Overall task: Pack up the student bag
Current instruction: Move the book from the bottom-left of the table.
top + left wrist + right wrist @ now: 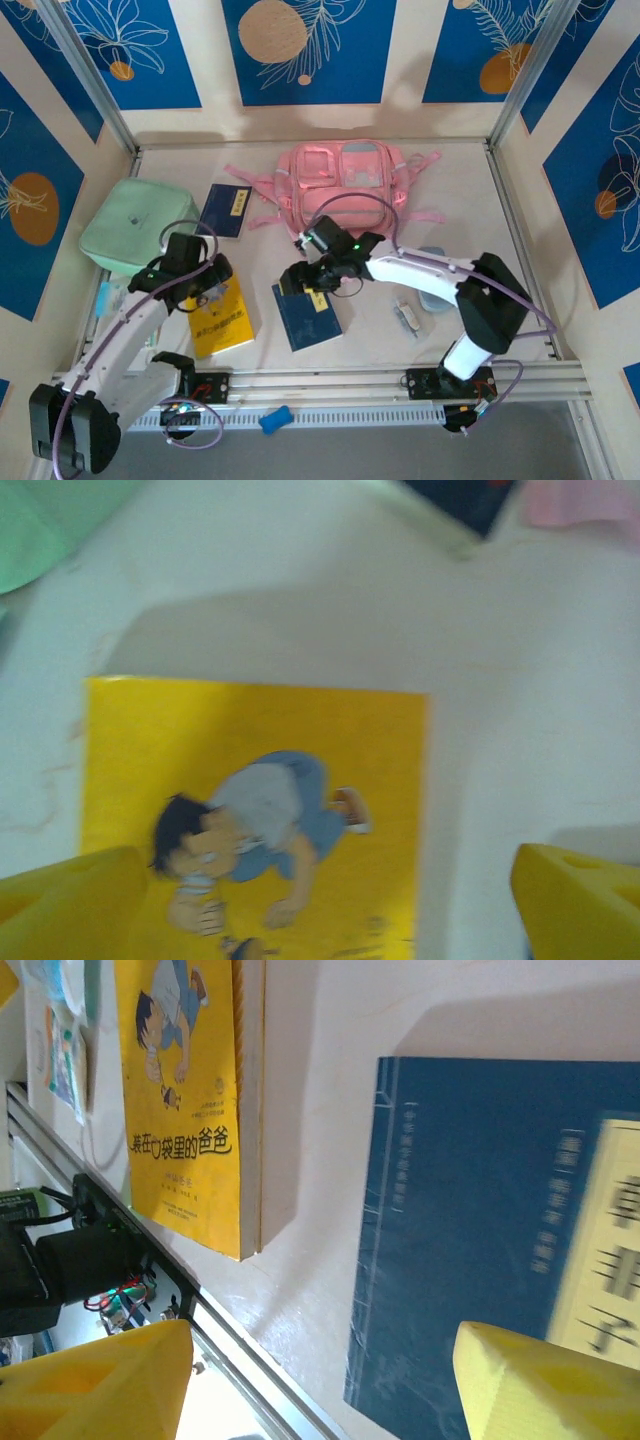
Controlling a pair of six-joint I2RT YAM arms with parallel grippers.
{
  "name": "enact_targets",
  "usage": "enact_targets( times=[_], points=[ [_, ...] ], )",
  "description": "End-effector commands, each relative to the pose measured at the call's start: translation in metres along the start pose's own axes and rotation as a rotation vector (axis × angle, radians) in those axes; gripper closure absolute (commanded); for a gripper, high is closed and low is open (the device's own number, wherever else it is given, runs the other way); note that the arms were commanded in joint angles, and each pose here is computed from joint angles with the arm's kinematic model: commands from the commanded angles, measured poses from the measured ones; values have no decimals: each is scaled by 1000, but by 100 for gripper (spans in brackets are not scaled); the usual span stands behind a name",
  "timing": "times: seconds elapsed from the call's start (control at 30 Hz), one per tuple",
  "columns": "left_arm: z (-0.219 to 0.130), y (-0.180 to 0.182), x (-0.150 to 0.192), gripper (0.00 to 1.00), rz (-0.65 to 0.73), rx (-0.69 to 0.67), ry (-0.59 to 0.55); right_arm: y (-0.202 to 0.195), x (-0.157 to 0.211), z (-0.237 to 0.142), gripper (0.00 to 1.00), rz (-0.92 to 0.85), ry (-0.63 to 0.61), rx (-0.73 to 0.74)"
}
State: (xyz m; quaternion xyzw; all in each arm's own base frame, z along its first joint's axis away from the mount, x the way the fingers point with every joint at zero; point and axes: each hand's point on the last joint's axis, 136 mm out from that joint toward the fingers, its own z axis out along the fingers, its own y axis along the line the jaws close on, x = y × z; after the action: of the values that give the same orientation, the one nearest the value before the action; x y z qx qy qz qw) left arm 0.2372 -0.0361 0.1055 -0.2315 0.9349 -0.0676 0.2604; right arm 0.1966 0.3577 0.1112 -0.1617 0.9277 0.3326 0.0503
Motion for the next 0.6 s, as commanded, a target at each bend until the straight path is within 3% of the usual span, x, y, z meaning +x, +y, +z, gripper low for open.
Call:
enact_targets(
  times=[0.0,0.1,0.57],
  points=[
    [5,40,13,3,-75,-138,42,18,-9,12,31,-11,-22,-27],
    [12,60,18,1,-132,-203,65,21,-6,20,31,-21,-19,-13],
    [38,54,62,0,-162,-81,201,-2,-14,5,31,12,-56,67]
  ],
)
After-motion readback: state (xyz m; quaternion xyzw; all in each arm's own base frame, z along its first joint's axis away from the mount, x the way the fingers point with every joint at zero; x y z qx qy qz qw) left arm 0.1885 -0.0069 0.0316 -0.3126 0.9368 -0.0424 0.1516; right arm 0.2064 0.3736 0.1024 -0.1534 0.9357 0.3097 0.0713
